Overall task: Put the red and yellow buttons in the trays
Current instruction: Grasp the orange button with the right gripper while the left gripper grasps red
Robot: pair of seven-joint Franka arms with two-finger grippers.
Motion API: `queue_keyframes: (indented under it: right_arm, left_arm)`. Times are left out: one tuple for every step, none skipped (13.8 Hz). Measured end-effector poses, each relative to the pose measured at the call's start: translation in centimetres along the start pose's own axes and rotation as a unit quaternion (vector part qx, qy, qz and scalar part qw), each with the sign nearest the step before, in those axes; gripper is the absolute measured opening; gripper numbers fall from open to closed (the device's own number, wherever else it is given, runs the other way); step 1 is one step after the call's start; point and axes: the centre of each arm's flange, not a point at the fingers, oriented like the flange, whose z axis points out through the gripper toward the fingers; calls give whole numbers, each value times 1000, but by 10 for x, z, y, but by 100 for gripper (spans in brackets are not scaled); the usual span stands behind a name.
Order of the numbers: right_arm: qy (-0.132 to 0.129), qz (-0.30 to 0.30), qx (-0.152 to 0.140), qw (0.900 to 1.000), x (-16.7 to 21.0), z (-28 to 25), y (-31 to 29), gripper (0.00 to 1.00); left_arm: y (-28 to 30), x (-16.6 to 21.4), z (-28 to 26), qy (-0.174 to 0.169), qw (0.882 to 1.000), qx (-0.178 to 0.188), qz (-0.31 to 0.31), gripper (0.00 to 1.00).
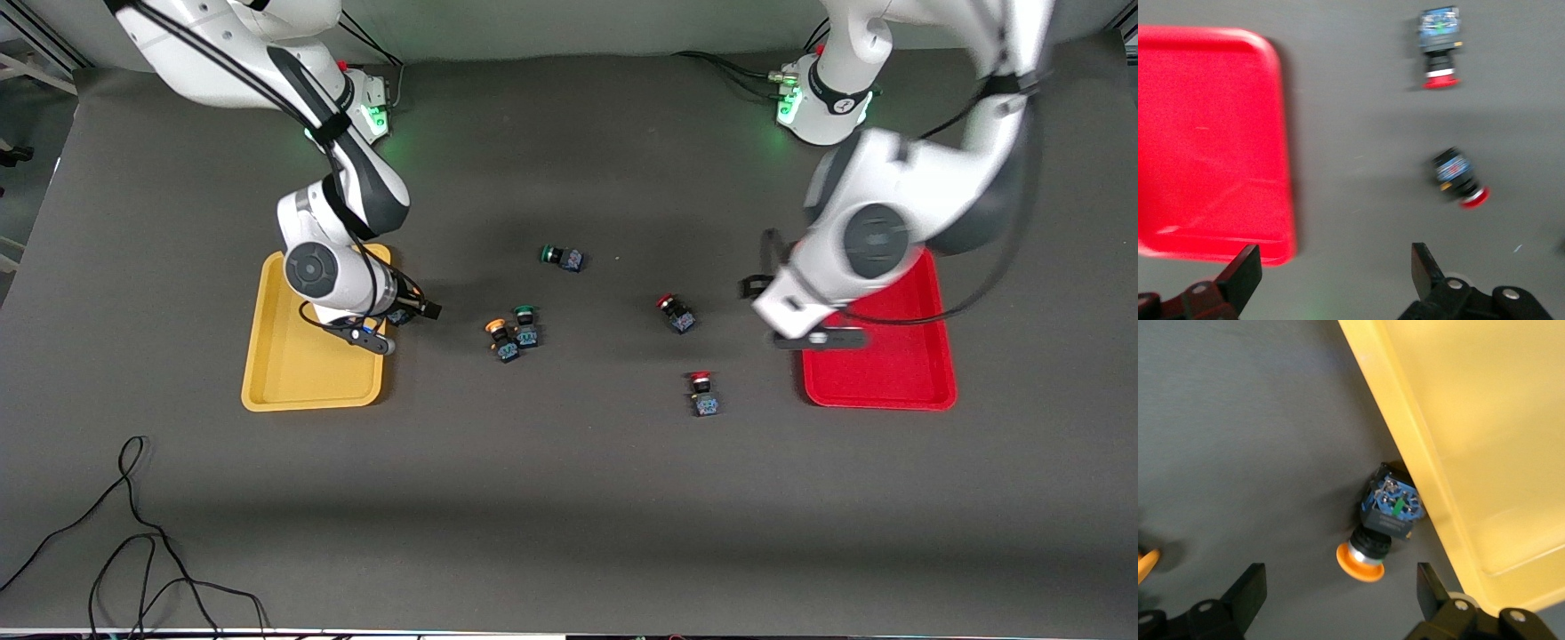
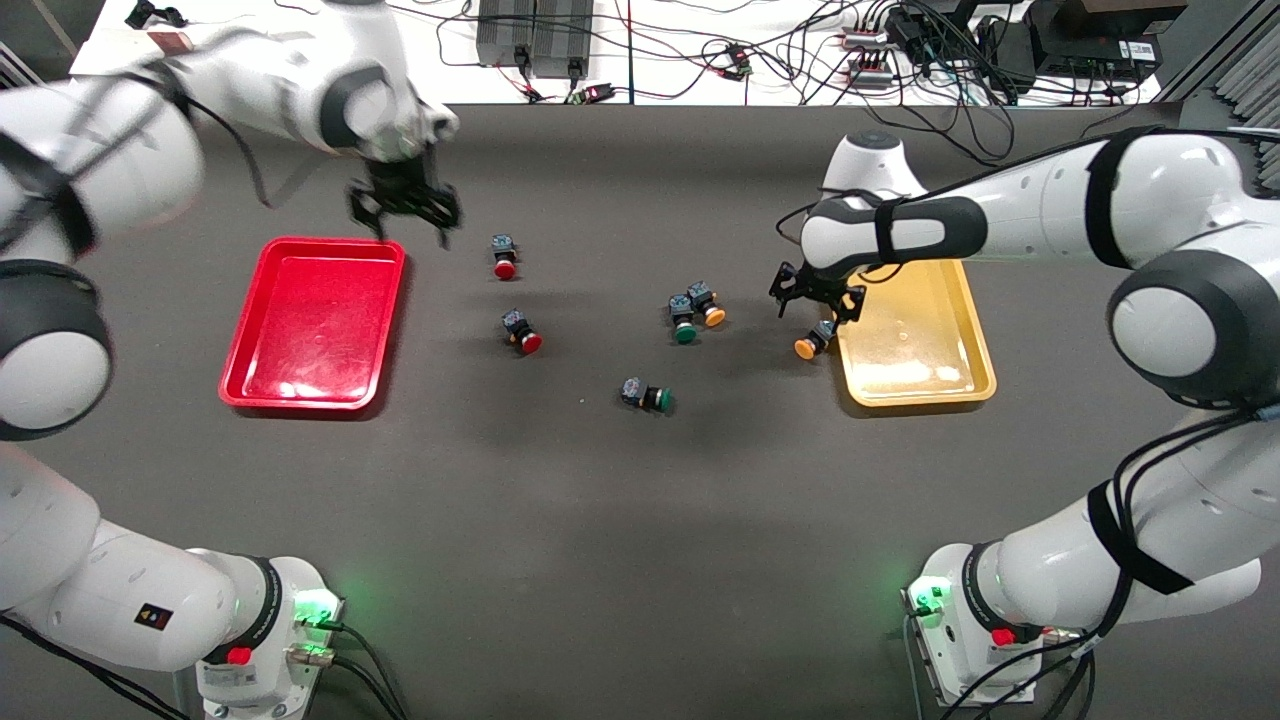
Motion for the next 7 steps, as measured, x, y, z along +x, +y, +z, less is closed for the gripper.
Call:
queue_keyframes:
  right_arm:
    - [-5,8,-1,1000,1,9,0,100]
    - [-8,13,-2,1000,2,15,-1,100]
    - [-11,16,-4,1000,2,19,-1,100]
    - [-13,19,-5,1000,3,22,-1,100]
    - [-13,20,-4,1000,3,23,-1,100]
    - [-13,21,-3,1000,4,25,-1,93]
    - [-13,21,-2,1000,4,26,-1,80]
  left_arm:
    - [24,-1,25,5,1000,0,-19,100]
    - [47,-3,49,9,999,-1,-33,99]
    - [65,-4,72,13,999,-1,-44,98]
    - [79,-5,93,16,999,-1,-52,98]
    - [87,-4,112,18,998,-3,-57,97]
    - [90,-3,127,20,998,-4,-64,96]
    - [91,-1,139,22,997,-7,-71,96]
